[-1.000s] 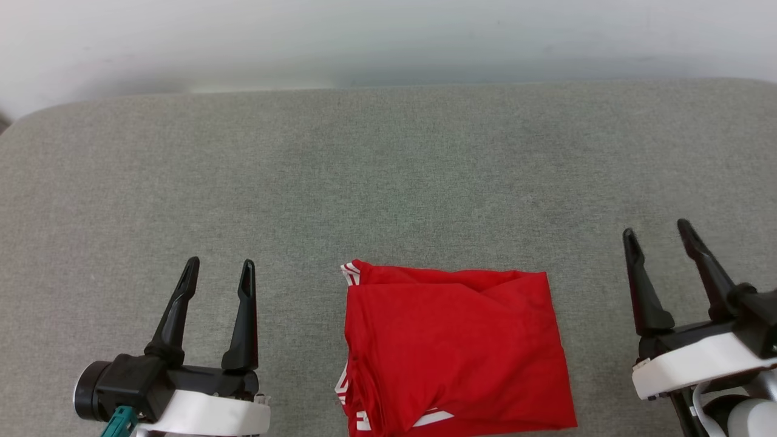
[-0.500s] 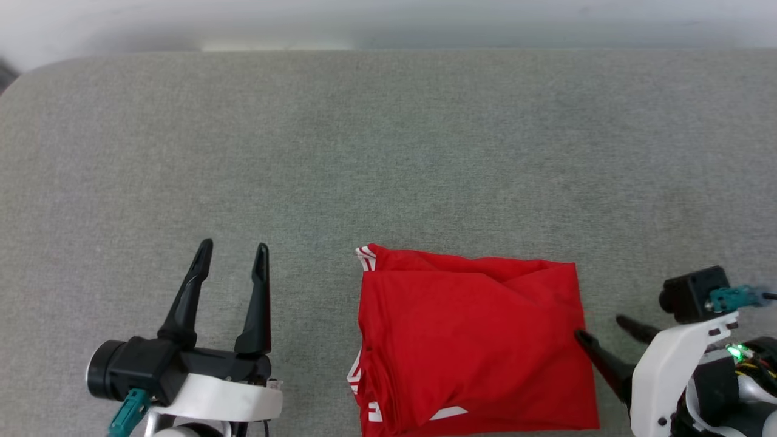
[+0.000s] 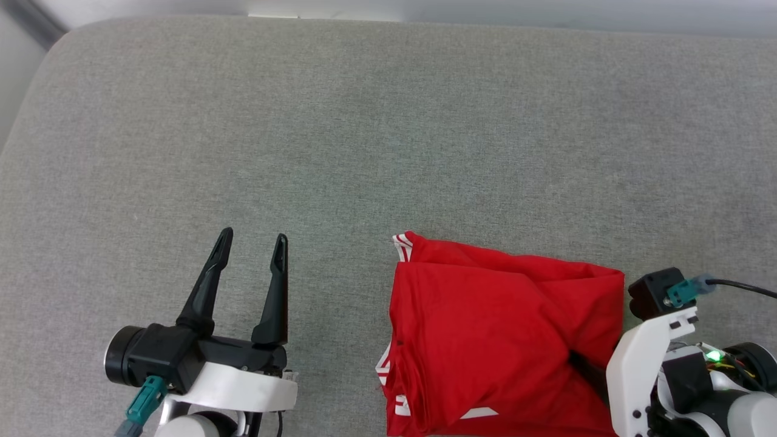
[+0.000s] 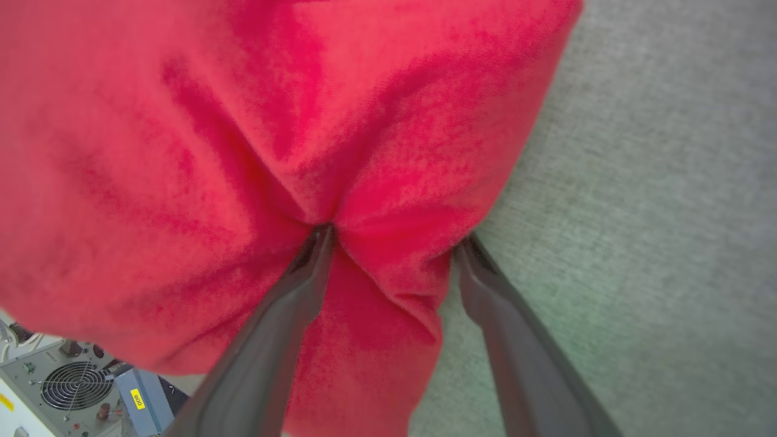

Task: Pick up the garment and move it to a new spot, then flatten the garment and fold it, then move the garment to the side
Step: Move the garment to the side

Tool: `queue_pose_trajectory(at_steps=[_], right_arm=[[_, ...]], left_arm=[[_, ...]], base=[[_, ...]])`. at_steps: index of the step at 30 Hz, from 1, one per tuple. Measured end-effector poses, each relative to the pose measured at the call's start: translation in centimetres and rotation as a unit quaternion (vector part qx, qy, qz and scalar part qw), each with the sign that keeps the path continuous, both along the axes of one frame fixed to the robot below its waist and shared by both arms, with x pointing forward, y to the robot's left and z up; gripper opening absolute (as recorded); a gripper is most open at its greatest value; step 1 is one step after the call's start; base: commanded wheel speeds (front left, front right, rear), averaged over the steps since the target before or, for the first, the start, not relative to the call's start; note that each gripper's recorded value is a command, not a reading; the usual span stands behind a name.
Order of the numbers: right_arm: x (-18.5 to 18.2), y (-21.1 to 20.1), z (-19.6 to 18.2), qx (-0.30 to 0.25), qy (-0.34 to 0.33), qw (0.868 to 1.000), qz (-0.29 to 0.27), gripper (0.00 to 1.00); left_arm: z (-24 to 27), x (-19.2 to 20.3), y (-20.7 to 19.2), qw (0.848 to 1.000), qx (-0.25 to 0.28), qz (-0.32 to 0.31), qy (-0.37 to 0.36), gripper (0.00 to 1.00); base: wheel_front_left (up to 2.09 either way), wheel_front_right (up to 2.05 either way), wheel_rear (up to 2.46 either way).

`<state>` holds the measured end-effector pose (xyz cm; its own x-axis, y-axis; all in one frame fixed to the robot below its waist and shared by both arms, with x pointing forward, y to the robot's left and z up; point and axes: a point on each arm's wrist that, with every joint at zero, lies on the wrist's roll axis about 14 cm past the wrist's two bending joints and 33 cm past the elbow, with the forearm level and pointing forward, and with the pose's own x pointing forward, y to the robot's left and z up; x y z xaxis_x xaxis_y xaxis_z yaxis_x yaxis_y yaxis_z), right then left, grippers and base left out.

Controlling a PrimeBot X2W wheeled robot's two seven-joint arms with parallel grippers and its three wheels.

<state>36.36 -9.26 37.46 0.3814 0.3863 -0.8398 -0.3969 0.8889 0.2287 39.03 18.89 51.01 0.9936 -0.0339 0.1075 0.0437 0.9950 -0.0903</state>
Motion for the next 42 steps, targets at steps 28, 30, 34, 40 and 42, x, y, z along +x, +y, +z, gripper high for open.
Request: queue_pose_trajectory(at_steps=[28,30,34,40,42], right_arm=[[3.4,-6.8,2.4,-0.215,-0.13,0.963,0.099,0.0],[3.9,-9.6,3.4,-0.259,-0.139,0.951,0.099,0.0],[4.2,-15.7,4.9,-0.33,-0.142,0.93,0.08,0.0],[2.7,-23.7,5.1,-0.367,-0.112,0.924,0.01,0.0],[2.5,-26.0,5.2,-0.382,-0.109,0.918,-0.007,0.0]], left_arm=[[0.2,0.1,-6.9,0.995,-0.032,-0.099,-0.005,1.0],[0.0,0.6,-8.7,0.991,-0.045,-0.126,-0.003,1.0],[0.1,1.9,-12.4,0.981,-0.051,-0.186,-0.009,1.0],[-0.7,3.6,-17.7,0.96,-0.072,-0.27,-0.009,1.0],[-1.2,4.2,-19.1,0.953,-0.074,-0.293,-0.007,1.0]], base=[[0.0,0.0,0.0],[0.0,0.0,0.0],[0.0,0.0,0.0],[0.0,0.0,0.0],[0.0,0.0,0.0]])
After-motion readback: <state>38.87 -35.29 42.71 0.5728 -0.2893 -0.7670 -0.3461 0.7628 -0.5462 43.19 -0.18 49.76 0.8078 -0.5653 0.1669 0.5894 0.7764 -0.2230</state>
